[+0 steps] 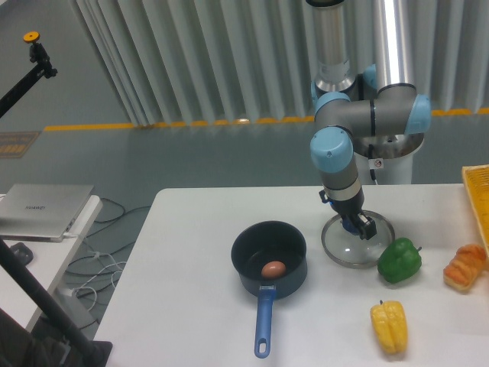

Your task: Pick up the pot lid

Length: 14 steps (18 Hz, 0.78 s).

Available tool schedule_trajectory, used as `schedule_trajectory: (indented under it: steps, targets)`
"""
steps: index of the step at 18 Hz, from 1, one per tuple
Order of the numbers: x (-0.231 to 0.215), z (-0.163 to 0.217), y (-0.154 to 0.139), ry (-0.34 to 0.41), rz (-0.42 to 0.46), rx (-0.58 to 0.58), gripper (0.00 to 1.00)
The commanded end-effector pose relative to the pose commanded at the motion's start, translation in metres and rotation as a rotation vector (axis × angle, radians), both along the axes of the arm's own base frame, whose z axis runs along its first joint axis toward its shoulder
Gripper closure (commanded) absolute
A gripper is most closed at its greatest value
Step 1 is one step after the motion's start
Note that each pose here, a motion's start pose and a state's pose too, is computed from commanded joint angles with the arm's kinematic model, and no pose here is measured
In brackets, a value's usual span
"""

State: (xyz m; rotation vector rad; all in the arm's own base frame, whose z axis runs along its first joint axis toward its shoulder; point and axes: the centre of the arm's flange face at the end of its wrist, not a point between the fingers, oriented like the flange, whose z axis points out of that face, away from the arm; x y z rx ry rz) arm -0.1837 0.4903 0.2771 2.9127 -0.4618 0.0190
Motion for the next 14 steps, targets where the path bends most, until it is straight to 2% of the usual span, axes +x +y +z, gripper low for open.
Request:
schedule_trajectory:
  steps: [14]
  targets:
    - [0.003,0.030,-0.002,0.029,0.001,0.051,0.62]
